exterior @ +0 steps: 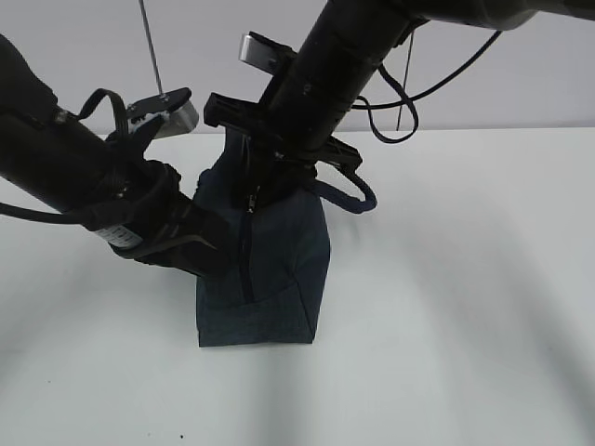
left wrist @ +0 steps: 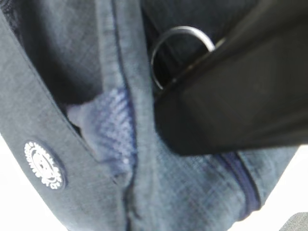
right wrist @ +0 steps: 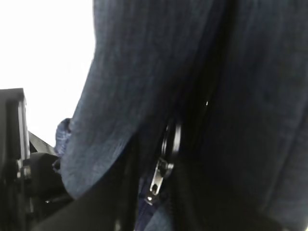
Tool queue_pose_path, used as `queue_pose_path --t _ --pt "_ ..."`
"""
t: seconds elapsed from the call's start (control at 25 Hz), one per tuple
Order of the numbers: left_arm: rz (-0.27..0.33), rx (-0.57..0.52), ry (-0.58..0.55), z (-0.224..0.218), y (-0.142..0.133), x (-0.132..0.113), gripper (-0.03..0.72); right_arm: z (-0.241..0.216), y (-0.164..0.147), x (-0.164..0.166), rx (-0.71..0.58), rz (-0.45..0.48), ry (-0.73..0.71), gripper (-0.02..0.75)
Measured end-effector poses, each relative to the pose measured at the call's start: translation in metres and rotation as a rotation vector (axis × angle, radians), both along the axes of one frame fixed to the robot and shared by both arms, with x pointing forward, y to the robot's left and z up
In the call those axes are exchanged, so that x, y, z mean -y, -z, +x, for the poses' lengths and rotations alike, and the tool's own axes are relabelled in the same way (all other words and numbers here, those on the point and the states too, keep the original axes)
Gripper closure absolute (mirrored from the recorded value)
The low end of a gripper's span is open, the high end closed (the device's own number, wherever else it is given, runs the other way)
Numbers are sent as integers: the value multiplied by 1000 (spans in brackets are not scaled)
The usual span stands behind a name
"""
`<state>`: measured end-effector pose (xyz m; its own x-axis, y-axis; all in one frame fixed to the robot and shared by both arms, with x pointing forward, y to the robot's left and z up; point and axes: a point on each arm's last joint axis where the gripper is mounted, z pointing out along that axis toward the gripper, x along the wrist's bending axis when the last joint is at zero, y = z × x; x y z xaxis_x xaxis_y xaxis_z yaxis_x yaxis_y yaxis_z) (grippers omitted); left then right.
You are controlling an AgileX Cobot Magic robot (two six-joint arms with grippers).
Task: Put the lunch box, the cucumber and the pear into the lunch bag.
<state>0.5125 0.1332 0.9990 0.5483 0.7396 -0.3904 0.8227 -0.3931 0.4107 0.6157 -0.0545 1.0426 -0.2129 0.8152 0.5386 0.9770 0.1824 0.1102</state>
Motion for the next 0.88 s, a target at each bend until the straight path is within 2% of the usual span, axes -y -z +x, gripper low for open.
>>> queue_pose_path --t 0.28,0.4,0.68,0.88 --pt "-1 2 -1 0 0 0 694 2 3 4 40 -58 -24 720" --pt "-1 2 -1 0 0 0 694 3 2 5 63 -72 -40 730" --pt "-6 7 -8 1 0 1 694 9 -27 4 171 -68 -55 731" --pt "-7 8 -10 1 0 1 694 9 -28 4 180 -79 -61 731"
